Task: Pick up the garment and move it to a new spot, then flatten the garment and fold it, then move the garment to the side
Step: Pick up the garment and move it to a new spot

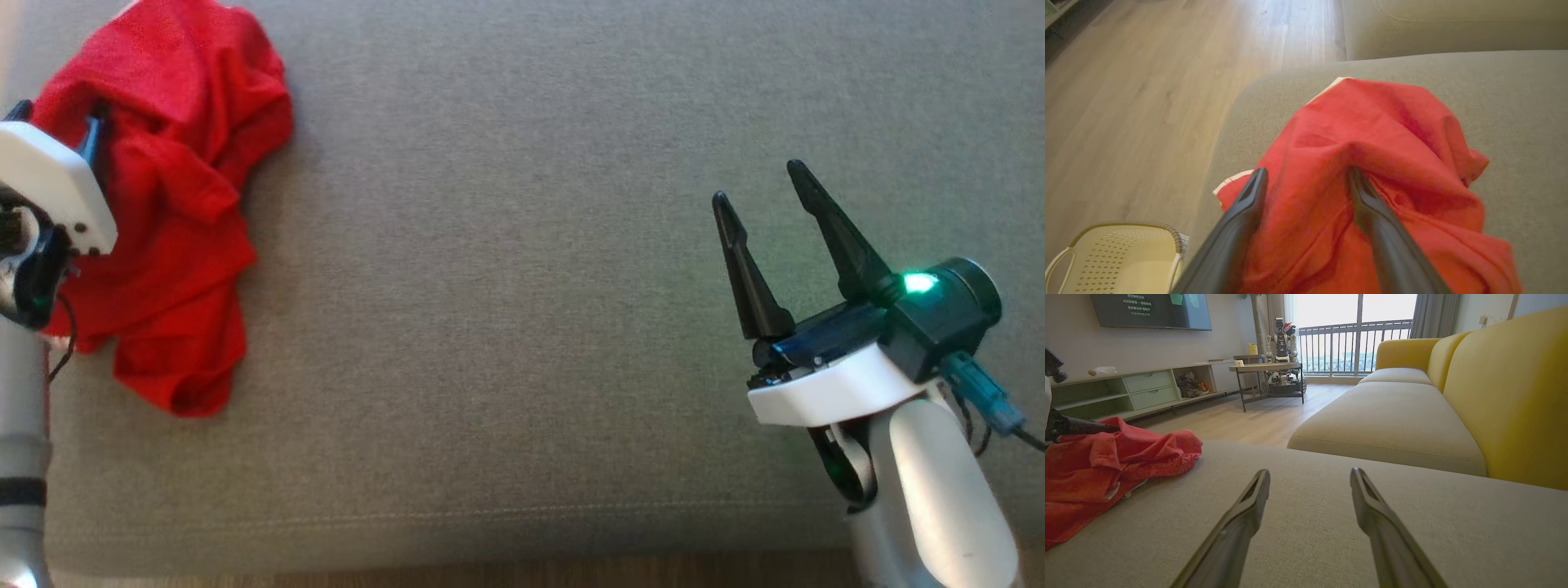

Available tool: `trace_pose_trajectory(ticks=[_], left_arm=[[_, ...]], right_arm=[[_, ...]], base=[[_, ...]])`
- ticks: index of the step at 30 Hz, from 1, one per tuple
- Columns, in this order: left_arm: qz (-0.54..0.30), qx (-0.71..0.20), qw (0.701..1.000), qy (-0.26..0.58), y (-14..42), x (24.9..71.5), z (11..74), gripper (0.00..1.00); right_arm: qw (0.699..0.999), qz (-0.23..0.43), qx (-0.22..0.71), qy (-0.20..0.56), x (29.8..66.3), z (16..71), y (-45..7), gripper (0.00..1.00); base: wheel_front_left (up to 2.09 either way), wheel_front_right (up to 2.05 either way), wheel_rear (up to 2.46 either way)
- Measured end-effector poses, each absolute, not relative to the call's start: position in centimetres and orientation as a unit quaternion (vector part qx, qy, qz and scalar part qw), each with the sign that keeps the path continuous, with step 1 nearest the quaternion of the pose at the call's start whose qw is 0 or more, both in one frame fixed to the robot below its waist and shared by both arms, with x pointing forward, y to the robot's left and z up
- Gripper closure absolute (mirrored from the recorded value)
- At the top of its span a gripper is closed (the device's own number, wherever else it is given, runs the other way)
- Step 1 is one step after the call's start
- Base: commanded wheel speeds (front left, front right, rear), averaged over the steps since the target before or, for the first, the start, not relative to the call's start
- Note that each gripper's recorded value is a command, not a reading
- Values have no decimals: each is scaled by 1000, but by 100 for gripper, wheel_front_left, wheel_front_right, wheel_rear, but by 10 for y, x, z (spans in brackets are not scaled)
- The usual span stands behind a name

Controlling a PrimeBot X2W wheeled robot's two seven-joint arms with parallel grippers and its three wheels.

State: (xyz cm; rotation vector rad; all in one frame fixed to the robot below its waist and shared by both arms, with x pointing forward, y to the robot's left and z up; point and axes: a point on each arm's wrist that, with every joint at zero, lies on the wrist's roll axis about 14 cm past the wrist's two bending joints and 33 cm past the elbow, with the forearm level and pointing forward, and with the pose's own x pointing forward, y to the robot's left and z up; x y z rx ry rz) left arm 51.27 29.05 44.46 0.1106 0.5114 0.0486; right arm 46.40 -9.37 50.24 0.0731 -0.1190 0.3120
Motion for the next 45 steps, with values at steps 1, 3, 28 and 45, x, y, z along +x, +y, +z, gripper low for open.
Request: trace_pose_trajectory(ticks=[1,3,28,45], left_arm=[[23,54,963,262,289,515,440,0],[19,51,959,279,285,518,429,0],[23,34,994,105,291,517,518,100],[-68,-49,986,-143,209,473,672,100]], right_arm=[[986,152,35,-58,465,501,-96,0],[987,147,34,-55,465,499,-100,0],[983,162,37,-75,450,523,-89,0],[979,164,47,-111,415,558,-89,0]], base=[[0,0,0],[0,0,0],[0,0,0],[0,0,0]])
